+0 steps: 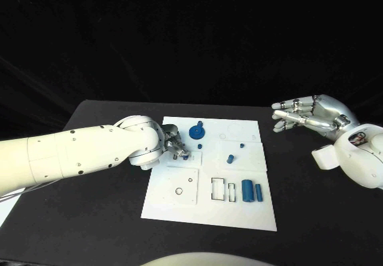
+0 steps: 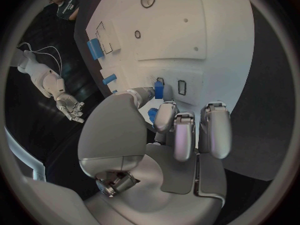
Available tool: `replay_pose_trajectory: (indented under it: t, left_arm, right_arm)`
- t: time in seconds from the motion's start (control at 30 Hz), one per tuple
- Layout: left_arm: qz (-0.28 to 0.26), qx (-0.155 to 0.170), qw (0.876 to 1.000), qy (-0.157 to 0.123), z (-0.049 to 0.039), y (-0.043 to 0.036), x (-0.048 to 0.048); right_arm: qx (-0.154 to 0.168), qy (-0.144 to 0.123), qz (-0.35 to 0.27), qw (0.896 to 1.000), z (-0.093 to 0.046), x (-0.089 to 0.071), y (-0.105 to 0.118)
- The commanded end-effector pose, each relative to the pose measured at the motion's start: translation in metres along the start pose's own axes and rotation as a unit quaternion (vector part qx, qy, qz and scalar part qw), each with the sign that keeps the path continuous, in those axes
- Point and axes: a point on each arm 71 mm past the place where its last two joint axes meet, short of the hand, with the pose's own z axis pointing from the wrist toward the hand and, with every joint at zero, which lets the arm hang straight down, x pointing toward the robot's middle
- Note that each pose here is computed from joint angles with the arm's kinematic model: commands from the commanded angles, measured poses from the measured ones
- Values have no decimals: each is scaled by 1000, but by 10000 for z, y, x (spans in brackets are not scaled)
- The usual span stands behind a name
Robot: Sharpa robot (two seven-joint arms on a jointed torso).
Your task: Assemble the parts on the task board
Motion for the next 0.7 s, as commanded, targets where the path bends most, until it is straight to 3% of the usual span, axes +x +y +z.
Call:
replay_pose_trajectory:
  t: [0.03,0.7]
  left_arm:
    - [14,-13,1000,16,16,32,63]
    - [16,-12,1000,19,-1,56,68]
  right_arm:
    - [-3,5,2,1000,0,11,4]
    - [-2,6,3,1000,12,5,-7]
